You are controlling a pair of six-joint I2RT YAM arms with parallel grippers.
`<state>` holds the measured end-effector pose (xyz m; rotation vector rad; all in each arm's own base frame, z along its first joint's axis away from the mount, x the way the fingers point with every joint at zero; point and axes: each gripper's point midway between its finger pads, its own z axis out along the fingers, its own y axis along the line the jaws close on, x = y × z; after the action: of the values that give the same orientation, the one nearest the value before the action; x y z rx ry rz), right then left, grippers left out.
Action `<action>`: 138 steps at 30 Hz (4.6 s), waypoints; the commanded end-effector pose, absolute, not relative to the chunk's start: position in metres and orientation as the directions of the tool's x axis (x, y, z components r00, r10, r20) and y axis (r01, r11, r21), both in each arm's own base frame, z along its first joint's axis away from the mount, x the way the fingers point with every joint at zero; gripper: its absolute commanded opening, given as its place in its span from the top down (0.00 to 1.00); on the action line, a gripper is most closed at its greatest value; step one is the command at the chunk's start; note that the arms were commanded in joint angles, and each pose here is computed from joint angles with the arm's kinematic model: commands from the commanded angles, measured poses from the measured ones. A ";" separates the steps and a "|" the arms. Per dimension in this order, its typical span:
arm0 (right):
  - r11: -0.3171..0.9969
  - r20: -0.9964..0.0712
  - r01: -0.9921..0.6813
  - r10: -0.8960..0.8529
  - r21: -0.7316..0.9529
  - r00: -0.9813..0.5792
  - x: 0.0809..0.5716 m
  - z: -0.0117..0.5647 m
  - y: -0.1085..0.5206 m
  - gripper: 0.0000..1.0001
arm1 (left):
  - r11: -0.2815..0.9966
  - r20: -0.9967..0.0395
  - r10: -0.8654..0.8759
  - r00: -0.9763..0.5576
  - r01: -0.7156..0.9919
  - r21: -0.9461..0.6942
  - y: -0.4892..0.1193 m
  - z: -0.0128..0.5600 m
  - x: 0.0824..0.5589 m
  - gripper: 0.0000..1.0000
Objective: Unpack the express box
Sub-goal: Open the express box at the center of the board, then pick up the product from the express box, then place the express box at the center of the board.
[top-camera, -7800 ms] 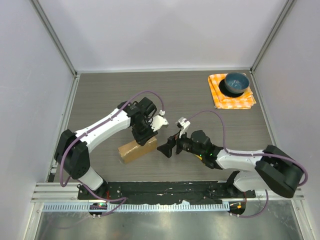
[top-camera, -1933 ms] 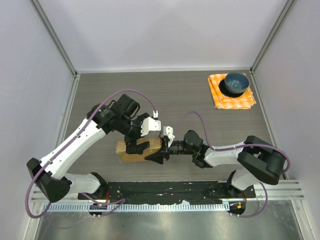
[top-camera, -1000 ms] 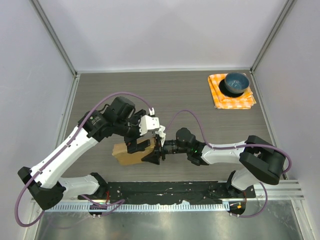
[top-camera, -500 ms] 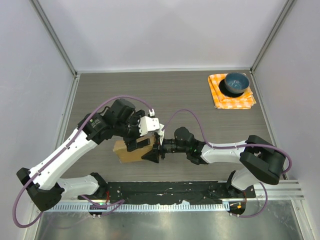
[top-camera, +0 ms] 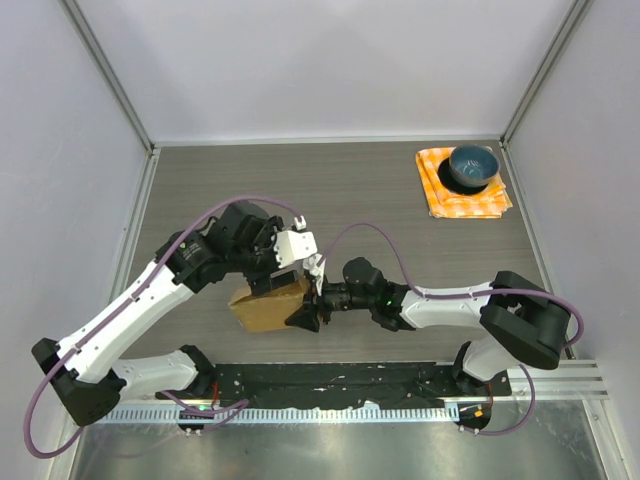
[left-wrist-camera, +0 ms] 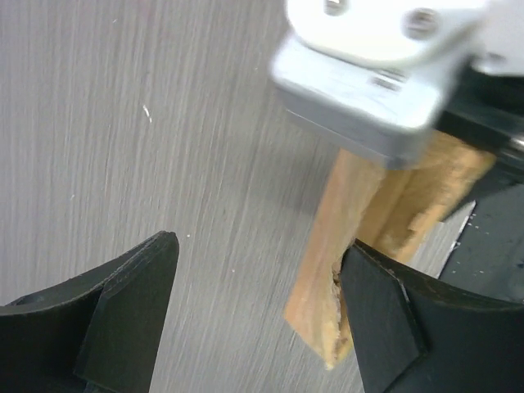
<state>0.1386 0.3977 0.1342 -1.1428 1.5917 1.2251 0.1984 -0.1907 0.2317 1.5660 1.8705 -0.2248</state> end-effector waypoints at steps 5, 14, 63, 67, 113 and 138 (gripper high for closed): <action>-0.068 -0.993 -0.991 -0.037 0.117 -0.114 0.108 0.207 0.416 0.95 | 0.350 -0.566 0.821 -0.073 0.848 0.398 -0.178 0.226 0.229 0.20; 0.033 -0.999 -0.999 -0.017 0.039 -0.039 0.122 0.225 0.404 0.99 | 0.223 -0.457 0.885 -0.087 0.942 0.253 -0.158 0.186 0.184 0.19; 0.478 -0.995 -0.875 -0.008 0.079 -0.095 0.168 0.190 0.342 0.04 | 0.454 -0.249 0.884 -0.395 0.854 0.255 -0.144 0.186 0.236 0.84; 0.541 -0.997 -0.841 -0.039 0.032 -0.064 0.180 0.181 0.370 0.04 | 0.485 -0.241 0.862 -0.445 0.864 0.138 -0.157 0.182 0.223 0.94; 0.704 -0.923 -0.687 -0.363 -0.179 -0.131 0.278 0.061 0.391 0.45 | 0.523 -0.197 0.808 -0.555 0.831 -0.190 -0.160 0.175 0.186 1.00; 0.637 -0.976 -0.762 -0.216 -0.119 -0.028 0.237 0.153 0.383 0.99 | 0.586 -0.184 0.774 -0.607 0.795 -0.156 -0.145 0.143 0.214 1.00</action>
<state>0.2435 0.3801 0.0866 -0.9288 1.6980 0.4302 0.2086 -0.1476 0.1502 1.3645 2.7014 -0.3303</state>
